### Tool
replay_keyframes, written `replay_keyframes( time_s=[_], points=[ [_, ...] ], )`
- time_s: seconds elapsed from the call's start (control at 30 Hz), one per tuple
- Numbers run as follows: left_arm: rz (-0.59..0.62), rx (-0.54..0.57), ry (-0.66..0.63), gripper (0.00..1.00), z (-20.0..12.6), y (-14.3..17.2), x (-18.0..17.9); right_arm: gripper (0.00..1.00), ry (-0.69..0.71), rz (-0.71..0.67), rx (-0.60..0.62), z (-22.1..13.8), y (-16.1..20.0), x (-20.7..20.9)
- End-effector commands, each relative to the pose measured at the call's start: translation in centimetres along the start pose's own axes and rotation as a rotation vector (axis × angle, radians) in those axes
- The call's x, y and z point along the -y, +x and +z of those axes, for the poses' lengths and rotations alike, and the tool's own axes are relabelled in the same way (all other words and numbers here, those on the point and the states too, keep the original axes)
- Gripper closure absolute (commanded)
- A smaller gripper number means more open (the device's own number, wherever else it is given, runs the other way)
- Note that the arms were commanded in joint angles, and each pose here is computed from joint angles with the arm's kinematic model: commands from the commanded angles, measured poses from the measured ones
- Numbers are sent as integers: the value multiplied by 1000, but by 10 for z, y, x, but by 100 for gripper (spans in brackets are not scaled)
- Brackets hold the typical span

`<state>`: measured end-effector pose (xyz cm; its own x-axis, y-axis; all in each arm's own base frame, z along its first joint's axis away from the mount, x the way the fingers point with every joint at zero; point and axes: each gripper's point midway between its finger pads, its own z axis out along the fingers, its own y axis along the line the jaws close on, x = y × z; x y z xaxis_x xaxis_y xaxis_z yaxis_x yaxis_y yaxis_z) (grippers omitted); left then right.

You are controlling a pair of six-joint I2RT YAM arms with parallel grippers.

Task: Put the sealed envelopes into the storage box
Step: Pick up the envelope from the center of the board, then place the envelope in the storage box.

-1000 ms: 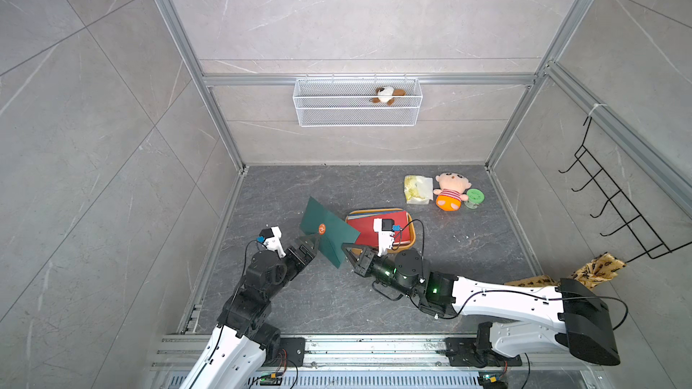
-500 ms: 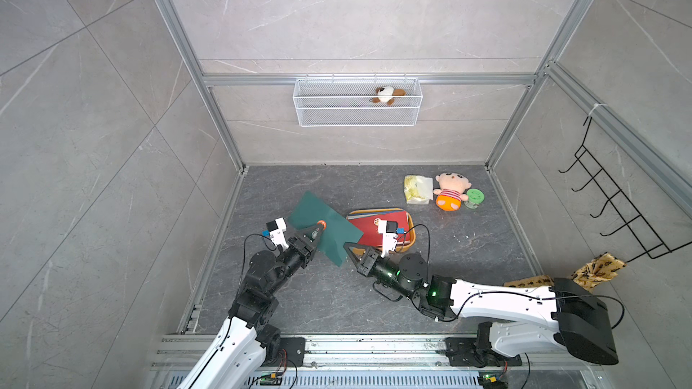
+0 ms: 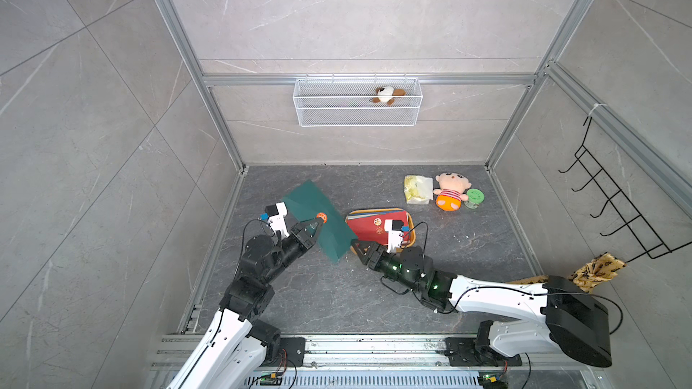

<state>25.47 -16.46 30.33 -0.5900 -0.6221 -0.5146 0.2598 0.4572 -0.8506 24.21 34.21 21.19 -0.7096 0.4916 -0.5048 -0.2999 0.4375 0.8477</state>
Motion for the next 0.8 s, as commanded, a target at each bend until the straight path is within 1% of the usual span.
replay_keyframes(
  time_s=[0.0,0.07,0.1,0.13,0.17,0.2,0.23,0.3,0.33,0.4,0.47,0.57,0.67,0.77],
  points=[
    [385,-162,-173,100,17,-2,-9,47,192,-199,-60,-26,-13,67],
    [530,-325,-240,100,37,2,-18,48,295,-312,-85,-46,-29,93],
    [578,-396,-264,100,45,4,-21,48,336,-358,-88,-53,-37,100],
    [630,-463,-290,100,54,4,-24,49,401,-417,-88,-63,-47,108],
    [703,-527,-292,100,62,6,-25,53,497,-467,-82,-77,-60,116],
    [782,-572,-296,100,70,7,-25,58,605,-494,-56,-93,-73,127],
    [864,-613,-305,100,77,10,-25,61,670,-513,-36,-104,-82,134],
    [1038,-739,-277,100,93,26,-18,63,752,-535,-5,-125,-98,144],
    [1090,-790,-247,100,100,34,-13,63,765,-534,0,-131,-101,146],
    [1163,-909,-198,100,119,53,-6,62,790,-522,4,-141,-104,151],
    [1218,-1002,-197,100,140,69,-6,61,802,-512,0,-146,-103,155],
    [1298,-1142,-160,100,163,99,-5,61,814,-494,-5,-152,-99,161],
    [1344,-1188,-115,100,181,122,-11,61,823,-472,-1,-157,-97,165],
    [1353,-1216,-96,100,191,132,-18,61,829,-466,-5,-162,-94,168]
  ],
)
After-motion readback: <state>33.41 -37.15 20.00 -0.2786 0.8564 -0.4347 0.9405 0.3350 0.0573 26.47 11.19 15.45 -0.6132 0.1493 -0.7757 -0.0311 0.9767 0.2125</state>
